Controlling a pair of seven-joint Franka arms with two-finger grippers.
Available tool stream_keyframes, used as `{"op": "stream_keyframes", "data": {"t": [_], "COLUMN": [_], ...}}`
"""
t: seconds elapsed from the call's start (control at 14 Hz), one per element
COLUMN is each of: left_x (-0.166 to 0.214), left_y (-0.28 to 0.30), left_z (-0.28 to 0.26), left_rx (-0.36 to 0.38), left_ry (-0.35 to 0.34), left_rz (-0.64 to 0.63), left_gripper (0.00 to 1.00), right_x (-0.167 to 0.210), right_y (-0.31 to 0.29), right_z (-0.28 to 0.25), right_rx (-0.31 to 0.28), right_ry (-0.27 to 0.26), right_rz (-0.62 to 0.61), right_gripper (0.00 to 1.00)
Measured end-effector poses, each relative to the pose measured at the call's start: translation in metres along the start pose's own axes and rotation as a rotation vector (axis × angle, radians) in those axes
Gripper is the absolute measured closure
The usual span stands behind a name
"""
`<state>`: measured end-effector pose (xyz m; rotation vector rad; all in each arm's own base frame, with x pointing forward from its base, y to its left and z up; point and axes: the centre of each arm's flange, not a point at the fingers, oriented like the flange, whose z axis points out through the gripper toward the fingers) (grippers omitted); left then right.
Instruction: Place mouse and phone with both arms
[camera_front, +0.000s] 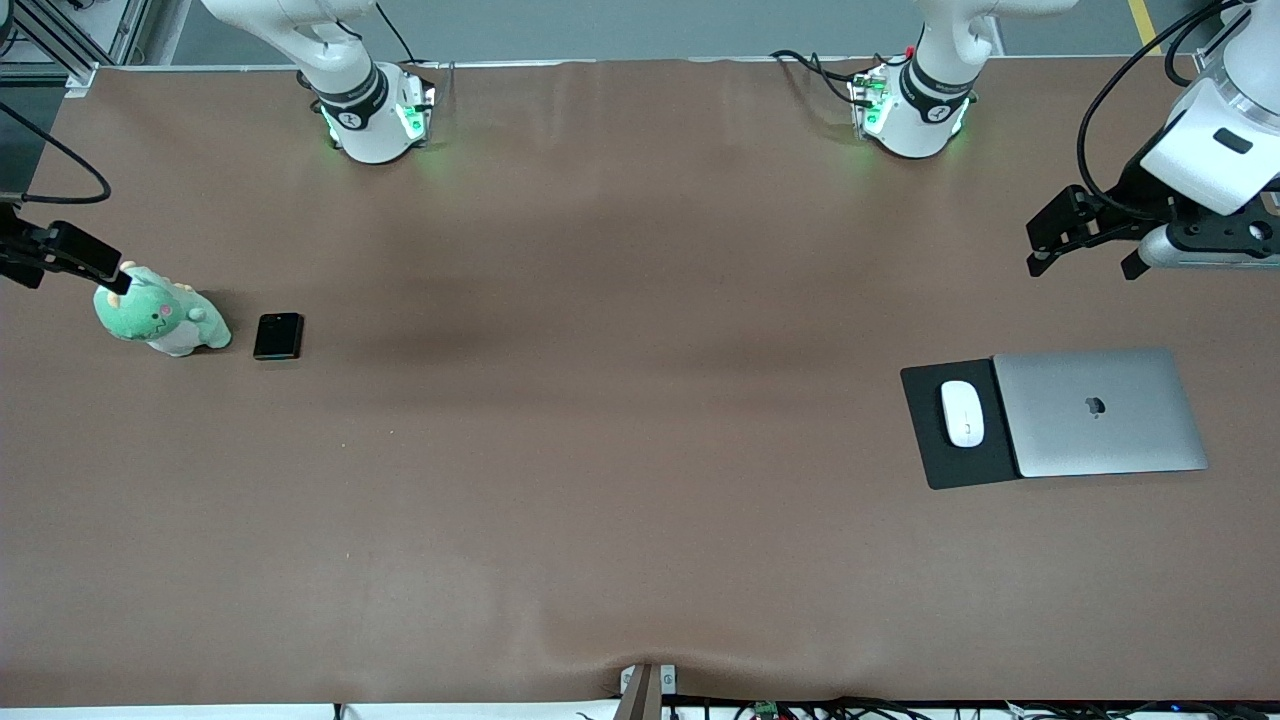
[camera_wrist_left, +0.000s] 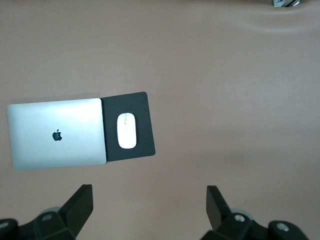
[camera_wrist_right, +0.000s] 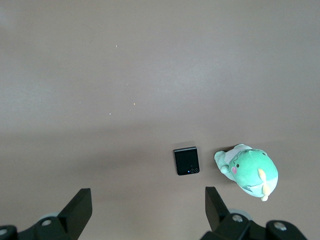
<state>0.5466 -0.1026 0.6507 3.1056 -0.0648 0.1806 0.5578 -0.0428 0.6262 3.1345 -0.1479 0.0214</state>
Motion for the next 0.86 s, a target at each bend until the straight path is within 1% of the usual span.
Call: {"op": "stream_keyframes", "data": {"t": [0.29, 0.57, 0.86], "left_x": [0.001, 0.002, 0.005], "left_y": [0.0, 0.0, 0.0], "left_z": [0.001, 0.013, 0.02], "left_rx": [0.001, 0.007, 0.009], "left_ry": [-0.007, -0.054, -0.072], "left_rz": [0.0, 0.0, 0.0], "left_gripper": [0.0, 0.0, 0.0], "right_x": [0.0, 0.0, -0.001], "right_y": [0.0, 0.0, -0.002], "right_z": [0.001, 0.001, 0.002], "right_rx": [0.0, 0.0, 0.0], "right_ry": [-0.003, -0.005, -0.014], "right_rz": [0.001, 0.003, 0.0], "right_gripper": [0.0, 0.0, 0.0]}}
